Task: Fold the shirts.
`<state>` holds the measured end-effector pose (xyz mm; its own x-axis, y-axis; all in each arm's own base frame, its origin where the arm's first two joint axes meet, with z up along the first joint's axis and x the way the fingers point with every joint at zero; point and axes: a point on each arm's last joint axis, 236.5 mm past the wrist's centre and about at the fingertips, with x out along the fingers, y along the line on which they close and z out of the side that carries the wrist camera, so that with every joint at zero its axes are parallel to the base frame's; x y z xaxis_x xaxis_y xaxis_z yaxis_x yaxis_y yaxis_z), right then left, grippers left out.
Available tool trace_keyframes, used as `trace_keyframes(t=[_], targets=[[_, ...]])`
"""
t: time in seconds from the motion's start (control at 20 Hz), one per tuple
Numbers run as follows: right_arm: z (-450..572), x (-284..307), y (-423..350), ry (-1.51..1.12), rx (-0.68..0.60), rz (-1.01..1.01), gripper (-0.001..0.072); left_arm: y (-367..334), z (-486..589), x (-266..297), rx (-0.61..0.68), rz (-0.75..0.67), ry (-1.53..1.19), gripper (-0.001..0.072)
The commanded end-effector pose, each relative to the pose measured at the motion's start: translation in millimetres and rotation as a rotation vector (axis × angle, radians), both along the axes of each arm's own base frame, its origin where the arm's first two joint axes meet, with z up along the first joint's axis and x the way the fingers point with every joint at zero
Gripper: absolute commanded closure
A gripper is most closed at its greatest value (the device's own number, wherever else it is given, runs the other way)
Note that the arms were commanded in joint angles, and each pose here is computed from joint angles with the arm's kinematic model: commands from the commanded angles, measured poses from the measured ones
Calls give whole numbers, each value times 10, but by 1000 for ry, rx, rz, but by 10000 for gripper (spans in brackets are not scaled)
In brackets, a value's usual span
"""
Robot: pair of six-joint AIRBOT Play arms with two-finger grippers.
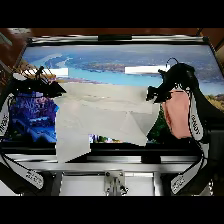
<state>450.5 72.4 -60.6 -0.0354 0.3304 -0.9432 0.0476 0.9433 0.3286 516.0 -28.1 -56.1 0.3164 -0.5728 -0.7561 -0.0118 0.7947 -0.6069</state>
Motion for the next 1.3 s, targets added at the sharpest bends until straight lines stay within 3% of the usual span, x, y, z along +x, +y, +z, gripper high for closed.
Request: trace_keyframes(t=[0.0,0.1,0.3,0.5,0.7,1.25], targets=[[378,-207,-180,9,-28,32,160,-8,390,-219,-57,-72,51,252],[649,-371,-382,16,-56,20,160,59,620,-430,-35,-124,69,253],[850,-882,-664,47,-79,-44,160,431,474,-1306,148,-188,276,254],[566,-1627,-584,96,-63,-54,160,471,229,-1869,82,-84,279,253],[390,-1991,-343,83,11,-100,160,335,-89,-2332,49,-117,331,254],[394,-1948,-301,58,23,-188,160,160,-452,-2321,9,-71,261,267]])
